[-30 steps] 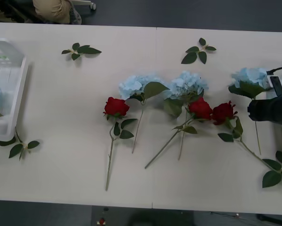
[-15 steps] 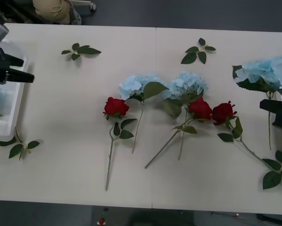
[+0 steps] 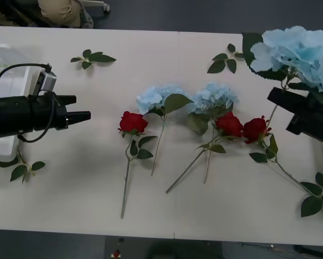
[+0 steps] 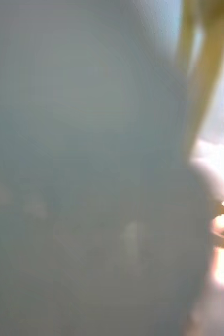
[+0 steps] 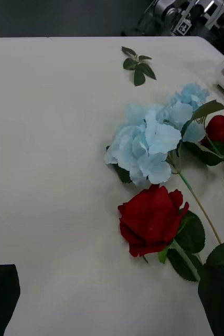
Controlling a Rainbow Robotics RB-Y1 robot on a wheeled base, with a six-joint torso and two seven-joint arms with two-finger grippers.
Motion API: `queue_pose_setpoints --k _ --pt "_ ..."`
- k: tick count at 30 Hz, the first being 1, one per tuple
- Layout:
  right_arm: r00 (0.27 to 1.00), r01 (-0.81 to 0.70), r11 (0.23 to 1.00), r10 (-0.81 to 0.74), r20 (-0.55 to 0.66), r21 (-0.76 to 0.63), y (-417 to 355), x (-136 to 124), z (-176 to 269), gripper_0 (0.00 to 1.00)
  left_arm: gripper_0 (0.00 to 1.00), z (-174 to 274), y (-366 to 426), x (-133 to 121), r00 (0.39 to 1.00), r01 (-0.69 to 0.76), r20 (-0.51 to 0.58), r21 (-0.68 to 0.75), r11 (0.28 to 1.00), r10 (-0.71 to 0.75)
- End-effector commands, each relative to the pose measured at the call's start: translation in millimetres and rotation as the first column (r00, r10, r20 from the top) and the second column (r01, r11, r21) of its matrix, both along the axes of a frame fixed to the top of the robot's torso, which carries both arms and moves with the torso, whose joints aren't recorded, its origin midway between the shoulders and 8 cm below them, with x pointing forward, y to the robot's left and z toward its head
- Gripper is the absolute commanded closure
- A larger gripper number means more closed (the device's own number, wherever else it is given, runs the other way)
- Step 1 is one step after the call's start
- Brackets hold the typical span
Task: Put the red flowers into the right box and the blue flowers into the left box
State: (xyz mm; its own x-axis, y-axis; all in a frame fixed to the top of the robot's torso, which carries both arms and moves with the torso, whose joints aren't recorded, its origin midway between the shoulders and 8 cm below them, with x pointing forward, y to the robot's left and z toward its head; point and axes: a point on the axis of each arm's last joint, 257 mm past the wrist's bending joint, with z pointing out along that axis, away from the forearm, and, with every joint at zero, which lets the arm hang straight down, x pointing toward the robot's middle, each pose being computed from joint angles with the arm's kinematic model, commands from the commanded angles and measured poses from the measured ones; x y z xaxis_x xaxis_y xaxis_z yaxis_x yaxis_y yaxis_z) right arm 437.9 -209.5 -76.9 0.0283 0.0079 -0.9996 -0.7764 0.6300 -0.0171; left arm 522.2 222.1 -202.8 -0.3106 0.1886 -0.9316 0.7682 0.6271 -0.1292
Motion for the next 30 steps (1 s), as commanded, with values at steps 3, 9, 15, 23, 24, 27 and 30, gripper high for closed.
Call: queue_pose_setpoints --k 3,9,15,23,24,27,30 --pt "0.99 -0.131 0.989 0.127 0.064 0.069 74 3 20 1.0 0.0 -10 -9 -3 1.0 0.007 -0.009 0.015 1.0 -0.007" --pt "0.971 -0.233 0.972 0.23 0.065 0.042 135 8 20 1.0 0.0 -26 -20 -7 0.999 0.034 -0.018 0.06 0.998 -0.033" --pt "0.943 -0.33 0.944 0.329 0.042 0.025 193 15 17 1.0 0.0 -7 -52 -23 0.989 0.142 0.029 0.094 0.985 -0.145" --pt "0.922 -0.386 0.917 0.388 0.004 0.097 250 29 21 1.0 0.0 23 -116 -45 0.966 0.238 0.086 0.062 0.969 -0.243" --pt "0.921 -0.388 0.916 0.39 0.001 0.102 253 29 21 1.0 0.0 24 -124 -48 0.964 0.247 0.088 0.043 0.968 -0.25" --pt "0.921 -0.386 0.917 0.388 0.0 0.103 259 31 21 1.0 0.0 26 -147 -57 0.958 0.27 0.102 -0.009 0.963 -0.268" --pt "0.92 -0.389 0.916 0.392 -0.003 0.102 262 29 19 1.0 0.0 27 -163 -70 0.952 0.288 0.117 -0.045 0.956 -0.282"
